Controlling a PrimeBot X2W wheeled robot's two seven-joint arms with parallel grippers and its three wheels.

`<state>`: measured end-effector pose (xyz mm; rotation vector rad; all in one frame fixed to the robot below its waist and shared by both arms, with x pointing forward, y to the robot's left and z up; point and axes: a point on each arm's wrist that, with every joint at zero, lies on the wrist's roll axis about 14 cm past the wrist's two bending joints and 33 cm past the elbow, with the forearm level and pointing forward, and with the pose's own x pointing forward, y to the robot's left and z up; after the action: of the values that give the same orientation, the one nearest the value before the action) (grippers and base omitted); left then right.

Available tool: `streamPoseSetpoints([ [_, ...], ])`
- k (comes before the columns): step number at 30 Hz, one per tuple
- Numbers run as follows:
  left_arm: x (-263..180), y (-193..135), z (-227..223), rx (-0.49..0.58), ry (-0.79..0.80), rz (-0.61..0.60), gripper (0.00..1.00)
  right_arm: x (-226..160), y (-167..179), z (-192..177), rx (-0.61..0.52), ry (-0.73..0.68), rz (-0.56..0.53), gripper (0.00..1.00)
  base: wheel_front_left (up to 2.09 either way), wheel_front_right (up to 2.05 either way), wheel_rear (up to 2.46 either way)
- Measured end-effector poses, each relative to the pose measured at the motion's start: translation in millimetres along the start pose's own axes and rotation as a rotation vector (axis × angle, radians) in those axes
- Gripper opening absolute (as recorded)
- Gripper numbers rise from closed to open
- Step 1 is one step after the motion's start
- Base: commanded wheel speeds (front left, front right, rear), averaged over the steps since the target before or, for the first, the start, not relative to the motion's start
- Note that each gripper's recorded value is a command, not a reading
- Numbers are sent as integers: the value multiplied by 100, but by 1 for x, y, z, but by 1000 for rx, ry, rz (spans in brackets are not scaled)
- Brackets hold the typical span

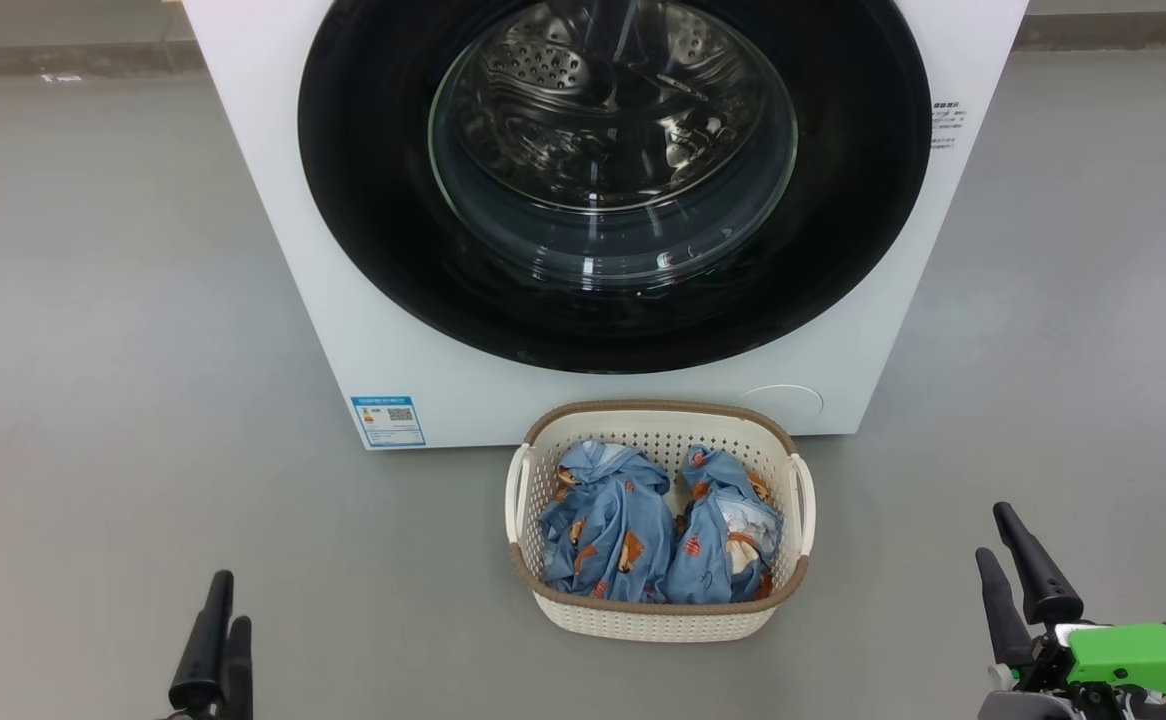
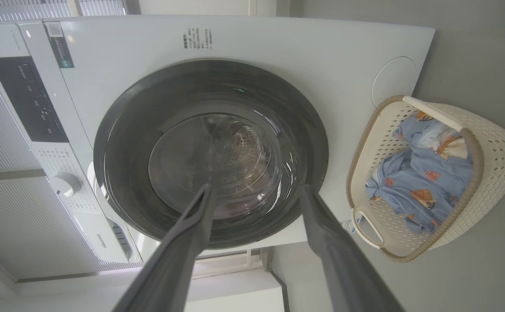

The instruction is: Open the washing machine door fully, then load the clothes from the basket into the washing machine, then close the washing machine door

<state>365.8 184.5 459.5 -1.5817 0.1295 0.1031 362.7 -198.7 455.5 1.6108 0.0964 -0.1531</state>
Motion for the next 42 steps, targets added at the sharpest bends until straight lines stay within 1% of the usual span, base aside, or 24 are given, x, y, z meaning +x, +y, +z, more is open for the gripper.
streamPoseSetpoints([
  [16, 3, -10, -2, 20, -19, -31, 100, 3, 18, -2, -9, -16, 54, 100, 0, 0, 0],
  [23, 7, -20, -2, 60, -22, -56, 100, 6, 28, -5, -58, -10, 84, 100, 0, 0, 0],
  [33, 8, -25, -5, 152, -22, -71, 100, 9, 36, -9, -200, 0, 104, 100, 0, 0, 0],
  [39, 8, -27, -5, 260, -18, -79, 100, 10, 41, -14, -293, 7, 124, 100, 0, 0, 0],
  [42, 9, -30, -6, 297, -20, -86, 100, 13, 47, -15, -368, 14, 142, 100, 0, 0, 0],
])
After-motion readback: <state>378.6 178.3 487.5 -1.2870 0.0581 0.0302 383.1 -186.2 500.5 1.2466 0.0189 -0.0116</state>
